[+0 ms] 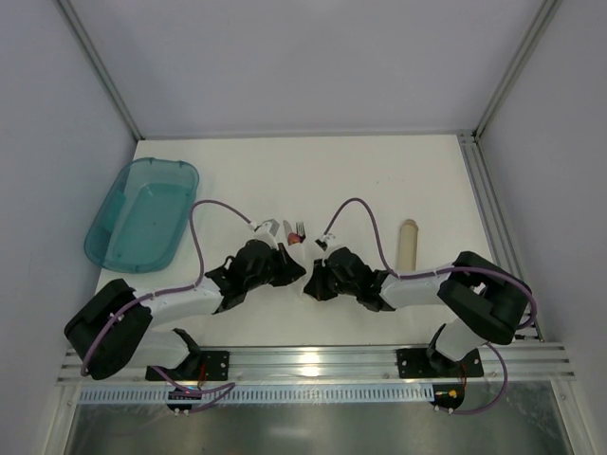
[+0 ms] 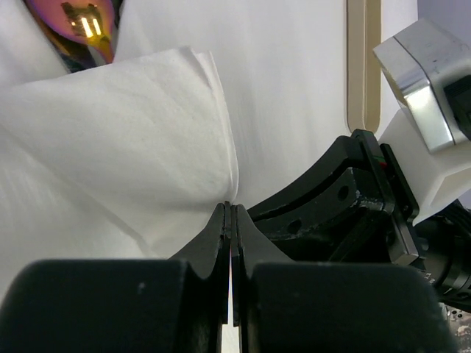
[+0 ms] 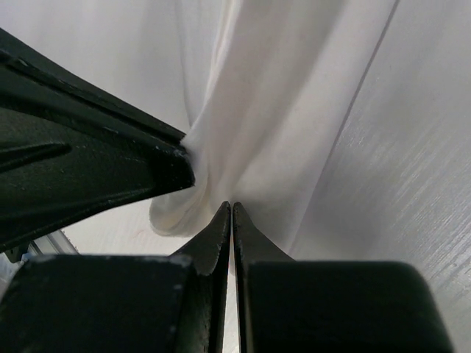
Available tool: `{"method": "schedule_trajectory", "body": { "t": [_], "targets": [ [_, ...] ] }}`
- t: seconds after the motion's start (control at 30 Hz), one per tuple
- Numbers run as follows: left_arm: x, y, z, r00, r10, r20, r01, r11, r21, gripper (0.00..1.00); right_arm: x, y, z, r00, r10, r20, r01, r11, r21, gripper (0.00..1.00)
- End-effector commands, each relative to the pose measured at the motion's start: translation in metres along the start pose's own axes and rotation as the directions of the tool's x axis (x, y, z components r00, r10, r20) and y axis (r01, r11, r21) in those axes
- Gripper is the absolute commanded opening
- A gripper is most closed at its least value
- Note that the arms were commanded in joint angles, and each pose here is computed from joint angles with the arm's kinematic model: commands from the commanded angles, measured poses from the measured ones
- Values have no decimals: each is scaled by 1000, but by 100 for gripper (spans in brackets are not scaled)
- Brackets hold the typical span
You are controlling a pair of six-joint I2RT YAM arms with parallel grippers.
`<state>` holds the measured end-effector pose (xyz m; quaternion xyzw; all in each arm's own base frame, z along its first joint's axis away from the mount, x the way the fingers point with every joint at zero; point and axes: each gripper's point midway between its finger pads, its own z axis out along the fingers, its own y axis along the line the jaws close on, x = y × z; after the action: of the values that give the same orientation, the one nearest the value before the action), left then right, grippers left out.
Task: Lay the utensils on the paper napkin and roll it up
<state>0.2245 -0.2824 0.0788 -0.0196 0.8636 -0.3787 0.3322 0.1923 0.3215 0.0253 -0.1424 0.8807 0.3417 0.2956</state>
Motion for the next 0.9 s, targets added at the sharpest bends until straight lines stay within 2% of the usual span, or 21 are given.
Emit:
{"method": "schedule_trajectory", "body": {
  "t": [0.0,0.43,0.87],
  "targets": [
    [-18,-38,6,998,41,39,-45,993,111,0,3,-2,2,1000,5,16,-5,1000,3,4],
    [-6,-49,24,997,72,-25,-67,986,154,0,8,-10,1,999,26,41,-27,999,22,4],
    [1,-45,31,996,77,-47,-69,986,151,0,0,-10,-24,991,88,103,-95,994,55,4]
  ]
}}
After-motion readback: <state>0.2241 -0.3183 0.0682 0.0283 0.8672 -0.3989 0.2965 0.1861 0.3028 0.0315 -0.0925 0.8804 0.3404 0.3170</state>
